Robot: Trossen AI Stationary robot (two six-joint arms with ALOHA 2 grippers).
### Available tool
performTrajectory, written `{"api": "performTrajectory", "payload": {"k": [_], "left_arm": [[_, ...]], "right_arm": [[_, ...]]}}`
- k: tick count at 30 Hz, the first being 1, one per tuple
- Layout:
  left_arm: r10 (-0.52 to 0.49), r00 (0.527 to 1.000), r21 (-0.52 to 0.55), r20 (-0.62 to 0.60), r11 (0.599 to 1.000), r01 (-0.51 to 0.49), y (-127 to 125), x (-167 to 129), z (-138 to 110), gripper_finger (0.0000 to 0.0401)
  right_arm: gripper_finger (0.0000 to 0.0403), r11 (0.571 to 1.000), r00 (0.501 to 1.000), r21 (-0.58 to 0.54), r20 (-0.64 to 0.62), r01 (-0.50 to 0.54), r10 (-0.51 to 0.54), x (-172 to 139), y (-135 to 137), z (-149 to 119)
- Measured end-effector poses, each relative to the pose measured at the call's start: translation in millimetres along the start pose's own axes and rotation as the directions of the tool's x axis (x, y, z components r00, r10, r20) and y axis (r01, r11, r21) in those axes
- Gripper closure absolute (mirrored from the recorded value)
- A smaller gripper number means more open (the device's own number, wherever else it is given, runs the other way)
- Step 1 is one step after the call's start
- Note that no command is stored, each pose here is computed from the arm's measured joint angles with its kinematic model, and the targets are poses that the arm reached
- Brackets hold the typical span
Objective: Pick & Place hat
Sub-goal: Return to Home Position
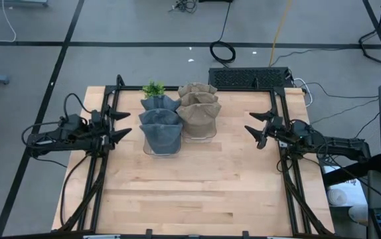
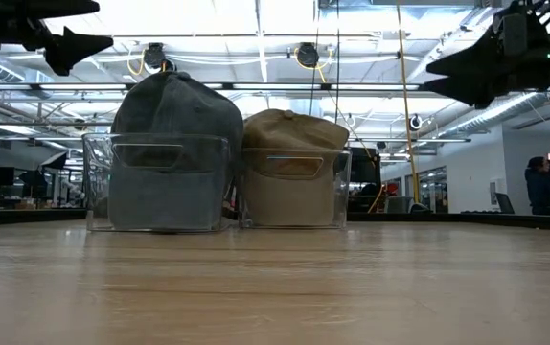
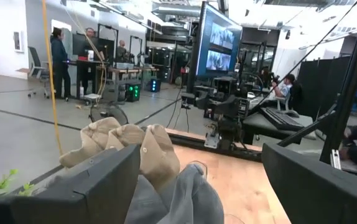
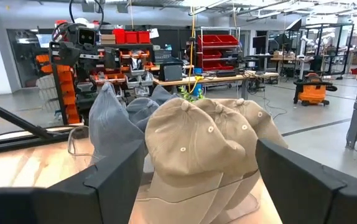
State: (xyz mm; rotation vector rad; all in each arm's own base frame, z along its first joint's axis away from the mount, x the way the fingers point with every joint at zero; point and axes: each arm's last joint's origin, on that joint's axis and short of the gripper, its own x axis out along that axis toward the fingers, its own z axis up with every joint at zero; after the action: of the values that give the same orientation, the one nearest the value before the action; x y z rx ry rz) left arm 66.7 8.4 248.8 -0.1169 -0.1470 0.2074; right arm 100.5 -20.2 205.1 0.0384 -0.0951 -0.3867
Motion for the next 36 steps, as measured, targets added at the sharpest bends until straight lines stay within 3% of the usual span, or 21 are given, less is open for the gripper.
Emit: {"api": "performTrajectory", "payload": {"k": [7, 20, 29, 36], "left_arm": [[-0.001, 1.0, -0.006, 0.022, 1.0, 0.001, 0.0, 1.7, -2.1, 0.0054], [0.003, 0.988, -0.069, 0.152, 0.998, 0.007, 4.1, 18.1, -58.2, 0.0049], [0.022, 0.998, -0.068, 0.064, 0.998, -0.018, 5.2, 19.0, -66.7, 0.0049], [0.094, 0.994, -0.116, -0.059, 0.988, -0.1, 8.3, 18.8, -78.6, 0.0043]], "right_arm": [[0.011, 1.0, 1.0, 0.022, 0.014, -0.004, 0.003, -2.7, -1.1, -13.1], [0.011, 0.998, 0.995, 0.069, 0.102, -0.008, 0.001, -5.4, -2.0, -17.6], [0.011, 0.997, 0.998, 0.063, 0.024, 0.053, -0.055, -4.9, -3.8, -25.5], [0.011, 0.991, 0.993, 0.088, -0.075, 0.097, -0.091, -4.9, -5.0, -35.5]]}}
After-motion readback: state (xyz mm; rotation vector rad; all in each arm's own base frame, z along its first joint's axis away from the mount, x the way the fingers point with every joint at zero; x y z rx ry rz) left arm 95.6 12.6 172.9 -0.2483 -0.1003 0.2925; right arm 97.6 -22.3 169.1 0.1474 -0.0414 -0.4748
